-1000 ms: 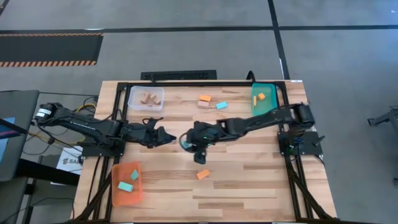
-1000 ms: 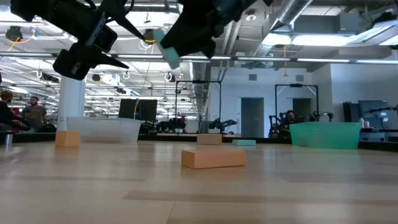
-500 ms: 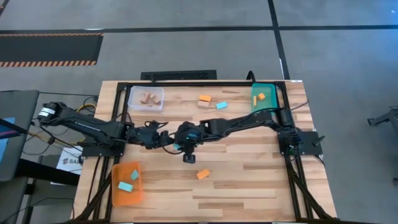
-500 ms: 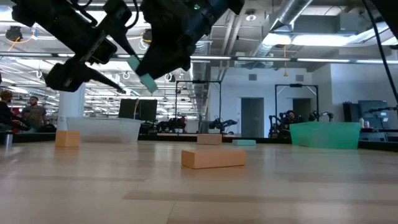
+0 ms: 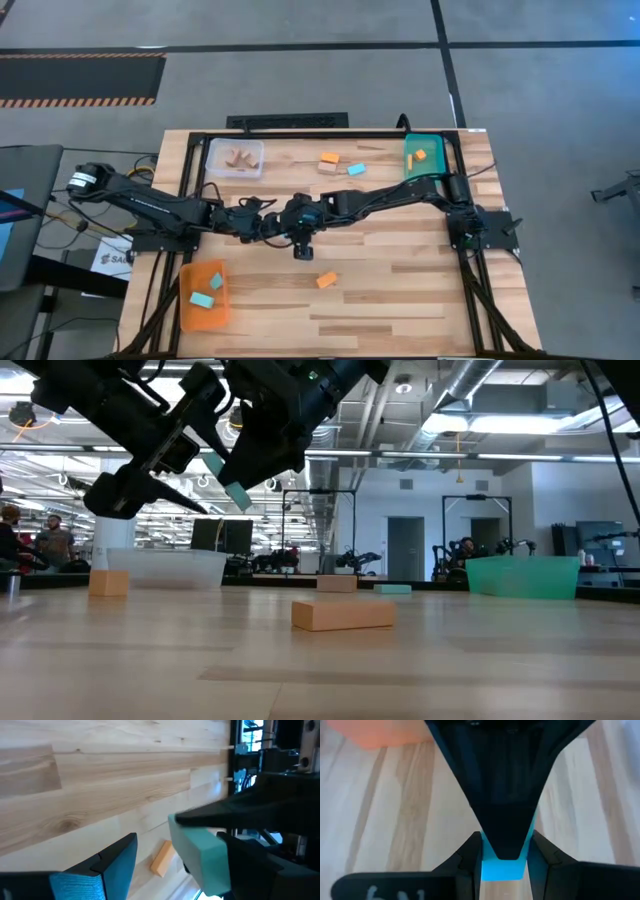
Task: Sort & place blocks by color
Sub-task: Put the light blue block into the orange bin
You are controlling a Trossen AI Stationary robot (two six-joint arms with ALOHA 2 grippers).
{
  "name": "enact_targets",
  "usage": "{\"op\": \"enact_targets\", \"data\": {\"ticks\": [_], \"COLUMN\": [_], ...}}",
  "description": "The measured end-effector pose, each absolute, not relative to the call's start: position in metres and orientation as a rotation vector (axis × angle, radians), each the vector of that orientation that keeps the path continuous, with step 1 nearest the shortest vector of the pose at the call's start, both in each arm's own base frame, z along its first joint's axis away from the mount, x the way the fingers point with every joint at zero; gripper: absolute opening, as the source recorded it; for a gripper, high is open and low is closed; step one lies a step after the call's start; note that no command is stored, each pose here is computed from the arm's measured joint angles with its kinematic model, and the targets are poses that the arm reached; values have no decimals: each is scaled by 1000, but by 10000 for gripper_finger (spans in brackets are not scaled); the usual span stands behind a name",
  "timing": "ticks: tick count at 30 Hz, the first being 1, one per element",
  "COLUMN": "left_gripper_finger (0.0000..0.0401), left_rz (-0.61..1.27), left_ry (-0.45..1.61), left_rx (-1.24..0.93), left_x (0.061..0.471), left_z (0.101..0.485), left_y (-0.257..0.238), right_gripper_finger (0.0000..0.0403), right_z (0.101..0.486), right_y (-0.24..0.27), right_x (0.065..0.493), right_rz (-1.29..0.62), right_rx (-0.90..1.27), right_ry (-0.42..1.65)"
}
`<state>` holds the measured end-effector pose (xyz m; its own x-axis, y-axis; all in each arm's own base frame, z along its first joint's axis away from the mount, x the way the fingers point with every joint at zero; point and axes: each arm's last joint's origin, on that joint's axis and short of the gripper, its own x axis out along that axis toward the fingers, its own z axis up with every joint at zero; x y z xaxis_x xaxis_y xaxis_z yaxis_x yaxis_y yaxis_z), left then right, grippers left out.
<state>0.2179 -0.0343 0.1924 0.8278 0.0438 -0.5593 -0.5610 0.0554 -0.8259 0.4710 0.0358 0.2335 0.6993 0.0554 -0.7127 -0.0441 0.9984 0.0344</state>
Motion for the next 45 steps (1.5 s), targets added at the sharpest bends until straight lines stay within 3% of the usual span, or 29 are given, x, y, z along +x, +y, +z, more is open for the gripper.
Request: {"op": "enact_targets", "data": {"ticks": [7, 16, 22, 26, 34, 45], "left_gripper_finger": [195, 27, 27, 27, 27, 27], "left_rz": [502, 471, 436, 380, 210, 295], "left_ry": [419, 399, 595, 755, 1238, 1485], "left_rx": [-1461, -1368, -1205, -1052, -836, -825], "left_x": [220, 221, 217, 210, 175, 120], "left_z": [191, 193, 198, 227, 277, 246], "left_y": [-34, -32, -32, -36, -70, -139], "right_gripper_finger": [109, 156, 217, 244, 244, 243], "right_z": [233, 233, 246, 268, 293, 277], "right_y": [34, 42, 43, 41, 35, 21], "right_x": [471, 471, 460, 439, 404, 397], "right_rz": [19, 45, 106, 157, 159, 114], "right_rx": [-37, -122, -91, -35, -25, 19], "right_ry": [794, 785, 818, 894, 1000, 1076]}}
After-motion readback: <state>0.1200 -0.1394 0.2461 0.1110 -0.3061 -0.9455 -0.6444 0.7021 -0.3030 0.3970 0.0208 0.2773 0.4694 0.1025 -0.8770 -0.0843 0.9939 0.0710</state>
